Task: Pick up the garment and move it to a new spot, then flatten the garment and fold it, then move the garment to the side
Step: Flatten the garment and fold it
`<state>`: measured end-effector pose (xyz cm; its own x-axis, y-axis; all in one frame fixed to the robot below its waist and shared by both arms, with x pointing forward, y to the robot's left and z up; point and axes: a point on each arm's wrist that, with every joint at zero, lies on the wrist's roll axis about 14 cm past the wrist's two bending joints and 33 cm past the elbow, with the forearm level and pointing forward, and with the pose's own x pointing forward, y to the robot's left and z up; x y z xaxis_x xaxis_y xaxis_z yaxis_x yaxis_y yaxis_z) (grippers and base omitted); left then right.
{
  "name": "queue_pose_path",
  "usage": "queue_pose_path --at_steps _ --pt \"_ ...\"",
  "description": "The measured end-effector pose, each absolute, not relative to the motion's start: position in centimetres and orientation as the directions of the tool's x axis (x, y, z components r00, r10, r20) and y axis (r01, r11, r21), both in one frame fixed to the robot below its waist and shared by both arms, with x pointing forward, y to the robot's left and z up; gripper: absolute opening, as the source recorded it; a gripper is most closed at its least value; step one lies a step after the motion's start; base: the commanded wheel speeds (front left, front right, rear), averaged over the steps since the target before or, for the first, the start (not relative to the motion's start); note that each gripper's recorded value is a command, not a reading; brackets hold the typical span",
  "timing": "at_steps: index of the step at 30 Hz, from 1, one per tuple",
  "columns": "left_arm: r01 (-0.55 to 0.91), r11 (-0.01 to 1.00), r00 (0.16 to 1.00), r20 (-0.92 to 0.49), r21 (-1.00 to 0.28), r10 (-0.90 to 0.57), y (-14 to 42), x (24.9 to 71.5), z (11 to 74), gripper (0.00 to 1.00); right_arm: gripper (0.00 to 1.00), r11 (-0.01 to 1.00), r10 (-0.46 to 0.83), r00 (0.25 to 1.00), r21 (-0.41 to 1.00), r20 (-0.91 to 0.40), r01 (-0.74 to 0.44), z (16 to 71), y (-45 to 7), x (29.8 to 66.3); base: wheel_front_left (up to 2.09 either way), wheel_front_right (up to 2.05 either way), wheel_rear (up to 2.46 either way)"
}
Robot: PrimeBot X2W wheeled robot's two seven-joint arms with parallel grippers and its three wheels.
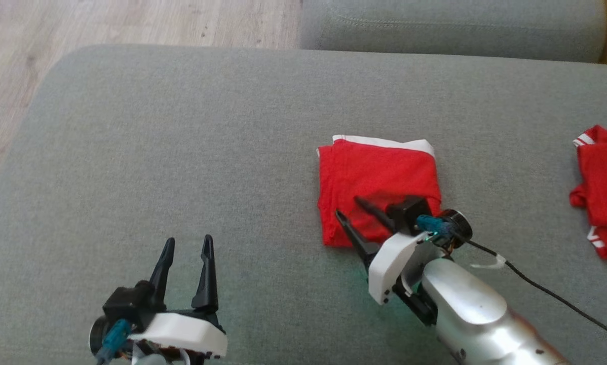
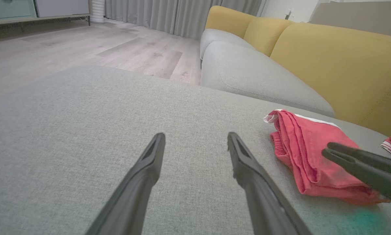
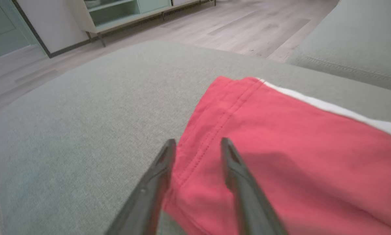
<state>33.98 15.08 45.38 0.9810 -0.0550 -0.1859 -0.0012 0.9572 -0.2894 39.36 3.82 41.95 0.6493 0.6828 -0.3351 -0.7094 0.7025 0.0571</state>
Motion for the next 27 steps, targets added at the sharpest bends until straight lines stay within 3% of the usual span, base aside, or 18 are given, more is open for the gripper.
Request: queue_pose_path --at_steps 11,19,27 --pt "0.071 0.965 0.986 -0.132 -0.253 -0.107 13.5 34.0 46.8 1.00 1.00 0.846 0.534 0.834 0.071 -0.143 -0.529 46.9 -1.8 41.9 0.00 0.00 0.00" --pt "0.104 0.966 0.984 -0.121 -0.236 -0.135 12.5 33.7 47.0 1.00 1.00 0.928 0.362 0.926 0.126 -0.104 -0.349 46.3 -7.8 39.1 0.00 0.00 0.00" --pt "0.049 0.972 0.980 -0.177 -0.232 -0.092 13.9 32.2 45.1 1.00 1.00 0.952 0.272 0.959 0.172 -0.083 -0.255 46.2 -10.6 36.2 0.00 0.00 0.00"
